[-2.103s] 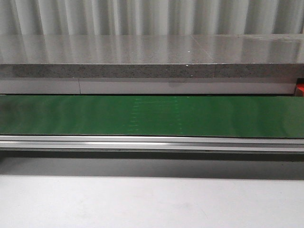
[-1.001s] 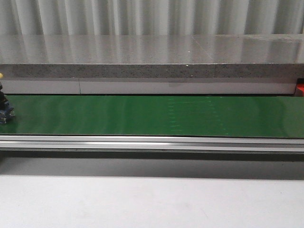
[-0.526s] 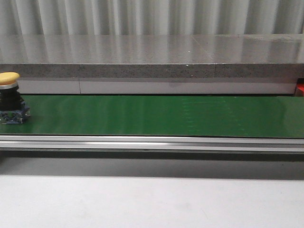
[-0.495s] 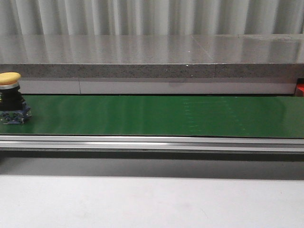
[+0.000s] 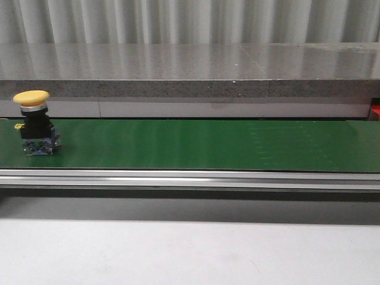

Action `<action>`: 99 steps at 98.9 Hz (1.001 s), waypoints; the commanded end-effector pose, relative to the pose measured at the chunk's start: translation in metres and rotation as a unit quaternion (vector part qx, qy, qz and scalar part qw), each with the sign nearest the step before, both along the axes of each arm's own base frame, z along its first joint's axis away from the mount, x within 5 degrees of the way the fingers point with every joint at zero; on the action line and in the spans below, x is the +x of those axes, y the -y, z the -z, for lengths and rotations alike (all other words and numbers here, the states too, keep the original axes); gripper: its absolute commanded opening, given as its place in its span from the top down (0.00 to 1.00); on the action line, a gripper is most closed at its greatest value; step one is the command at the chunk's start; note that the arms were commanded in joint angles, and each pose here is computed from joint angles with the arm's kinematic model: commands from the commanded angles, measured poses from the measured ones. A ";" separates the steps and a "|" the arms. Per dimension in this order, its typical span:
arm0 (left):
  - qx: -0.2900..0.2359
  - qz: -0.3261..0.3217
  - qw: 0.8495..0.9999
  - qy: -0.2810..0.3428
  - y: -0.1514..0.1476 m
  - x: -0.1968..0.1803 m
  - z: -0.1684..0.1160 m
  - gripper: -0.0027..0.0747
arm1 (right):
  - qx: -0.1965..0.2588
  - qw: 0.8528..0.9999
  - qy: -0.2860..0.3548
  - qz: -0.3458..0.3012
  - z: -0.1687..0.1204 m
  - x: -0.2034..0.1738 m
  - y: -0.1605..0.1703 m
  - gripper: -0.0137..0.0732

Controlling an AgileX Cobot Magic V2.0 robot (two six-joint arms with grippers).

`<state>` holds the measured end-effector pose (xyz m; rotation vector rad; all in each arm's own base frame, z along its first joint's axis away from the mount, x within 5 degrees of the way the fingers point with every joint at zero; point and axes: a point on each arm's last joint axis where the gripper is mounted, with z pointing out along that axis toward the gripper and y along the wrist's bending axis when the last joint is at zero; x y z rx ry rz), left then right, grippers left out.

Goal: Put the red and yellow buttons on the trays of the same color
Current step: 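Grasp another red button from the cluster with the left gripper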

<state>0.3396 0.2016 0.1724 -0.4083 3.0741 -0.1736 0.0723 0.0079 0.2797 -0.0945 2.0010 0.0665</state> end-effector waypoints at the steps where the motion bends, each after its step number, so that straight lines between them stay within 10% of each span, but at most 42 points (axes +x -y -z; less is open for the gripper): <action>1: 0.008 0.000 0.999 0.037 0.003 0.003 -0.025 0.49 | 0.002 0.999 0.046 0.002 -0.014 0.003 0.000 0.92; 30: -0.013 0.011 0.998 0.056 0.007 0.005 -0.027 0.84 | 0.002 0.999 0.046 0.002 -0.014 0.003 0.000 0.92; 99: 0.062 0.025 0.986 0.152 0.096 -0.024 -0.161 0.85 | 0.002 0.999 0.046 0.002 -0.014 0.003 0.000 0.92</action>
